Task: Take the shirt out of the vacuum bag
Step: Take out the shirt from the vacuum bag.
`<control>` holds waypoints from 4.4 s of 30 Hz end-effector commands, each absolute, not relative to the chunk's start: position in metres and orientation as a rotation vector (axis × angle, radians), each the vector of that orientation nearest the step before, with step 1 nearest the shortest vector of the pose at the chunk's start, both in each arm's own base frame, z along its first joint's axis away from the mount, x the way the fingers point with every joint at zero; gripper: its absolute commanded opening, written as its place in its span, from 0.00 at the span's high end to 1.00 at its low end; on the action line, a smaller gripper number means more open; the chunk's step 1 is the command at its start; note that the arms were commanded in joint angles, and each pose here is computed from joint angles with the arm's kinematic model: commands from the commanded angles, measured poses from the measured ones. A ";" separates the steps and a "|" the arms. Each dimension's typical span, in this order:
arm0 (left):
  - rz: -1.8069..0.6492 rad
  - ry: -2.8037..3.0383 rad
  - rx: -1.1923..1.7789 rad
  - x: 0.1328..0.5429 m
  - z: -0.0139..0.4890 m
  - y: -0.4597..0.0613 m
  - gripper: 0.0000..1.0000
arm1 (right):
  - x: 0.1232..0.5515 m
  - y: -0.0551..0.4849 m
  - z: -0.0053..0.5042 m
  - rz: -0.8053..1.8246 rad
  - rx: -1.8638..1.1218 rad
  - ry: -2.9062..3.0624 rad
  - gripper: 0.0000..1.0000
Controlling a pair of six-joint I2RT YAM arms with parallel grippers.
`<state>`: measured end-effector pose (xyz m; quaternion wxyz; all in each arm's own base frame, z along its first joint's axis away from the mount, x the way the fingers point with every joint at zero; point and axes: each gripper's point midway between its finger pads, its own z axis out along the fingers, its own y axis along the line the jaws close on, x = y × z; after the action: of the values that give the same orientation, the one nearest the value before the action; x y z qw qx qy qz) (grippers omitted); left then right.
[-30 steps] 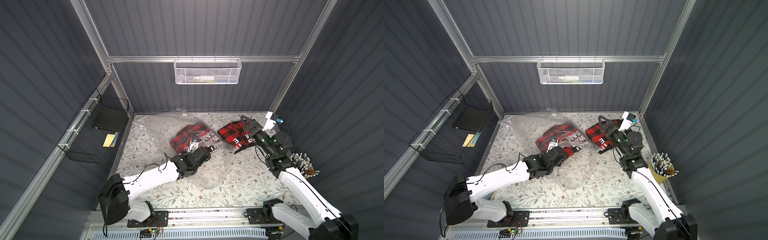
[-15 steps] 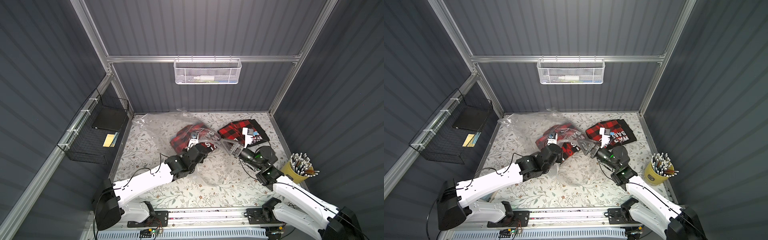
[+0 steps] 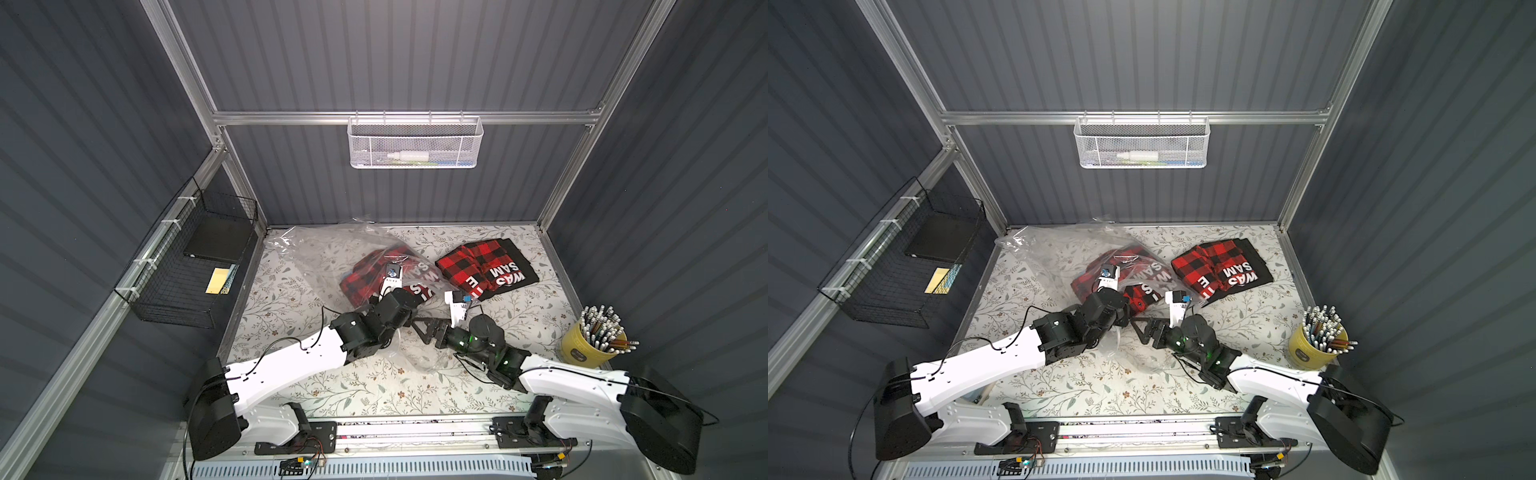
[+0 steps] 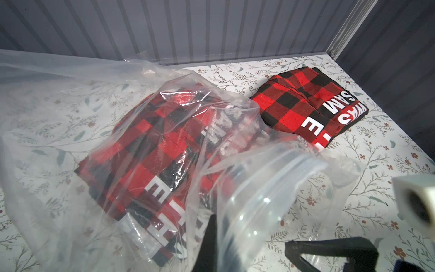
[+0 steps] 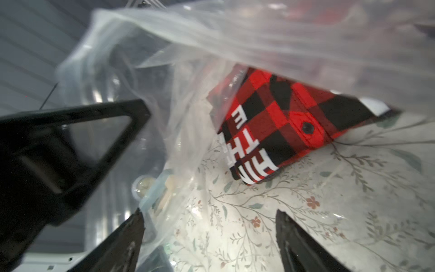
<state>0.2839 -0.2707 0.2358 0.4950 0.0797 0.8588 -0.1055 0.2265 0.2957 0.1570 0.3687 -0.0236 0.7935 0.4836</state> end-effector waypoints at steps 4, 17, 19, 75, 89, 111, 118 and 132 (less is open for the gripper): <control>-0.290 1.991 0.156 0.286 0.274 -0.270 1.00 | 0.249 0.295 0.106 1.116 0.078 2.116 0.16; -0.258 1.996 0.180 0.282 0.271 -0.268 1.00 | 0.301 0.324 0.085 1.143 0.154 2.108 0.19; -0.250 1.998 0.184 0.280 0.268 -0.267 1.00 | 0.309 0.324 0.084 1.164 0.173 2.099 0.20; -0.146 2.074 0.180 0.269 0.226 -0.240 1.00 | 0.408 0.380 0.120 1.195 0.087 1.970 0.82; -0.130 2.094 0.190 0.270 0.217 -0.244 1.00 | 0.372 0.368 0.149 1.210 0.006 1.930 1.00; -0.090 2.095 0.212 0.273 0.212 -0.246 1.00 | 0.296 0.319 0.161 1.199 -0.045 1.968 1.00; -0.082 2.093 0.211 0.272 0.209 -0.243 1.00 | 0.279 0.297 0.183 1.177 -0.056 1.934 1.00; -0.065 2.095 0.212 0.274 0.207 -0.243 1.00 | 0.251 0.277 0.253 1.217 -0.125 1.823 1.00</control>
<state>0.2740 -0.2454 0.2099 0.4931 0.0851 0.8649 -0.0394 0.2554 0.2768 0.2184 0.4309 -0.0368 0.7658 0.4758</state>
